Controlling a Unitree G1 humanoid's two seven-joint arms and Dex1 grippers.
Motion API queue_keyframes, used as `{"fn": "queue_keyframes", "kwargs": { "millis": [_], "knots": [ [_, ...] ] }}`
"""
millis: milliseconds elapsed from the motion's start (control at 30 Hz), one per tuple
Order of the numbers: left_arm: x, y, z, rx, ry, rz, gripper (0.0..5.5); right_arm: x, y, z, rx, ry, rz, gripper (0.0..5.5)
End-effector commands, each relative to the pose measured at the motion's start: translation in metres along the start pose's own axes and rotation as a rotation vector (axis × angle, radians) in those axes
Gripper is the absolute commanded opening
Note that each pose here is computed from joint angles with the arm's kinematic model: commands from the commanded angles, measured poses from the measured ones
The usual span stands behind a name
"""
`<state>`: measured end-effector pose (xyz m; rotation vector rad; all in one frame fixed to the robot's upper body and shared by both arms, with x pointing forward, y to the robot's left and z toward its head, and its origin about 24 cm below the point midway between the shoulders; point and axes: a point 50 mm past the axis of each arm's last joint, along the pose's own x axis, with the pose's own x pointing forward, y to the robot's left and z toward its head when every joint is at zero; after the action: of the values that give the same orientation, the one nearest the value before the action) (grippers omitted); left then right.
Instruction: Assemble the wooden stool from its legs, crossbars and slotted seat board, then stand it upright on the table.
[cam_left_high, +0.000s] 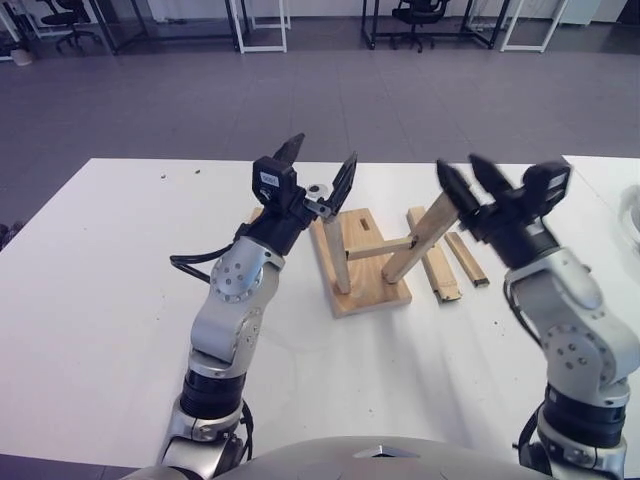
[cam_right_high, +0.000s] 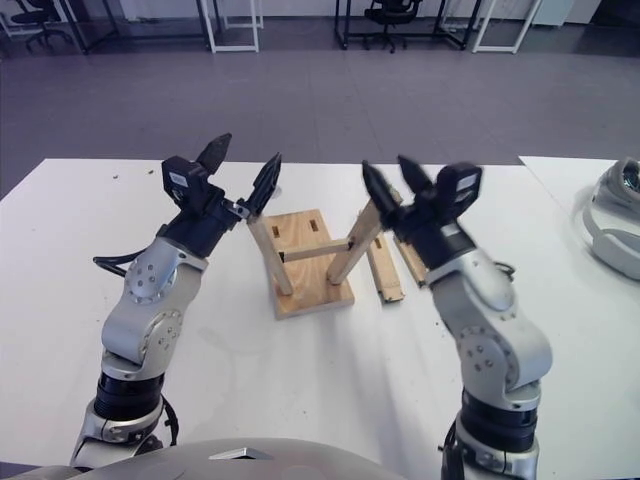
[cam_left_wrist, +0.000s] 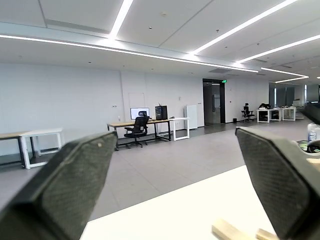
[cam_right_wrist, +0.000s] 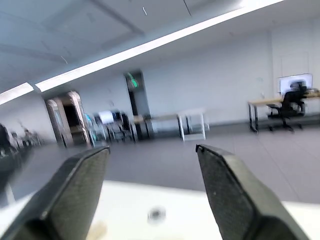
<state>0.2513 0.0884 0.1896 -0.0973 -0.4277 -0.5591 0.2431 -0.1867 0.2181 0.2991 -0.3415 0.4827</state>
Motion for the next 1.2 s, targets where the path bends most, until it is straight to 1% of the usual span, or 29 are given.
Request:
{"fn": "queue_keyframes", "kwargs": {
  "millis": [33, 100, 133, 167, 200, 233, 267, 300, 333, 367, 433, 500, 533, 567, 600, 633, 667, 733, 767, 800, 867, 900, 933, 967, 1000, 1033, 1067, 1133, 1200],
  "knots": [
    [0.021, 0.0, 0.044, 0.01, -0.132, -0.067, 4.36, 0.036, 0.003, 0.039, 0.086, -0.102, 0.156, 3.23],
    [0.027, 0.003, 0.053, 0.038, -0.121, -0.098, 4.36, 0.052, -0.002, 0.043, 0.129, -0.068, 0.159, 3.23],
    [0.026, 0.004, 0.049, 0.046, -0.079, -0.111, 4.36, 0.056, -0.006, 0.031, 0.12, 0.006, 0.136, 3.23],
    [0.023, 0.004, 0.035, 0.04, 0.006, -0.123, 4.36, 0.051, -0.016, 0.004, 0.13, 0.145, 0.087, 3.23],
    [0.018, 0.003, 0.02, 0.021, 0.087, -0.137, 4.36, 0.042, -0.024, -0.022, 0.137, 0.278, 0.044, 3.23],
    [0.009, 0.003, -0.008, 0.018, 0.203, -0.131, 4.36, 0.026, -0.031, -0.053, 0.132, 0.422, 0.018, 3.23],
    [-0.006, 0.004, -0.049, 0.035, 0.373, -0.127, 4.36, 0.008, -0.032, -0.08, 0.156, 0.533, -0.017, 3.23],
    [-0.024, 0.002, -0.08, 0.031, 0.498, -0.129, 4.36, -0.002, -0.029, -0.095, 0.184, 0.576, -0.022, 3.23],
    [-0.037, 0.0, -0.098, 0.029, 0.57, -0.134, 4.36, -0.007, -0.025, -0.103, 0.204, 0.592, -0.023, 3.23],
    [-0.037, 0.0, -0.097, -0.006, 0.551, -0.112, 4.36, -0.001, -0.02, -0.098, 0.238, 0.535, -0.01, 3.23],
    [-0.019, 0.006, -0.075, -0.07, 0.41, -0.07, 4.36, 0.016, -0.014, -0.077, 0.281, 0.399, 0.022, 3.23],
    [0.001, 0.018, -0.034, -0.104, 0.208, -0.054, 4.36, 0.035, -0.012, -0.045, 0.349, 0.207, 0.049, 3.23],
    [0.008, 0.028, -0.009, -0.117, 0.097, -0.049, 4.36, 0.039, -0.02, -0.027, 0.384, 0.113, 0.036, 3.23],
    [0.011, 0.041, 0.017, -0.133, -0.013, -0.033, 4.36, 0.04, -0.039, -0.02, 0.369, 0.069, -0.048, 3.23],
    [0.01, 0.054, 0.037, -0.143, -0.094, -0.014, 4.36, 0.038, -0.06, -0.025, 0.309, 0.089, -0.163, 3.23],
    [0.007, 0.065, 0.05, -0.144, -0.156, -0.006, 4.36, 0.03, -0.082, -0.045, 0.193, 0.201, -0.288, 3.23],
    [0.002, 0.072, 0.053, -0.144, -0.172, 0.003, 4.36, 0.02, -0.094, -0.066, 0.084, 0.312, -0.332, 3.23],
    [-0.023, 0.084, 0.023, -0.1, -0.025, 0.058, 4.36, 0.004, -0.085, -0.119, 0.054, 0.512, -0.21, 3.23],
    [-0.04, 0.087, 0.002, -0.054, 0.107, 0.065, 4.36, -0.002, -0.069, -0.135, 0.09, 0.55, -0.089, 3.23],
    [-0.062, 0.09, -0.022, -0.004, 0.279, 0.064, 4.36, -0.008, -0.05, -0.143, 0.14, 0.563, 0.047, 3.23],
    [-0.118, 0.099, -0.056, 0.213, 0.656, -0.033, 4.36, -0.019, -0.017, -0.137, 0.237, 0.542, 0.303, 3.23],
    [-0.143, 0.102, -0.063, 0.318, 0.81, -0.109, 4.36, -0.023, -0.006, -0.132, 0.269, 0.541, 0.388, 3.23],
    [-0.166, 0.102, -0.067, 0.373, 0.935, -0.211, 4.36, -0.031, 0.007, -0.127, 0.285, 0.563, 0.492, 3.23],
    [-0.18, 0.098, -0.067, 0.393, 1.005, -0.306, 4.36, -0.04, 0.018, -0.123, 0.288, 0.59, 0.576, 3.23],
    [-0.187, 0.091, -0.066, 0.382, 1.031, -0.402, 4.36, -0.048, 0.028, -0.121, 0.262, 0.626, 0.645, 3.23],
    [-0.188, 0.085, -0.065, 0.394, 1.04, -0.491, 4.36, -0.048, 0.025, -0.123, 0.183, 0.646, 0.635, 3.23],
    [-0.186, 0.081, -0.064, 0.415, 1.036, -0.555, 4.36, -0.041, 0.016, -0.126, 0.089, 0.647, 0.581, 3.23],
    [-0.175, 0.079, -0.064, 0.472, 1.005, -0.638, 4.36, -0.017, -0.02, -0.135, -0.118, 0.647, 0.372, 3.23],
    [-0.164, 0.077, -0.066, 0.504, 0.977, -0.682, 4.36, 0.004, -0.053, -0.15, -0.289, 0.69, 0.204, 3.23]
  ]
}}
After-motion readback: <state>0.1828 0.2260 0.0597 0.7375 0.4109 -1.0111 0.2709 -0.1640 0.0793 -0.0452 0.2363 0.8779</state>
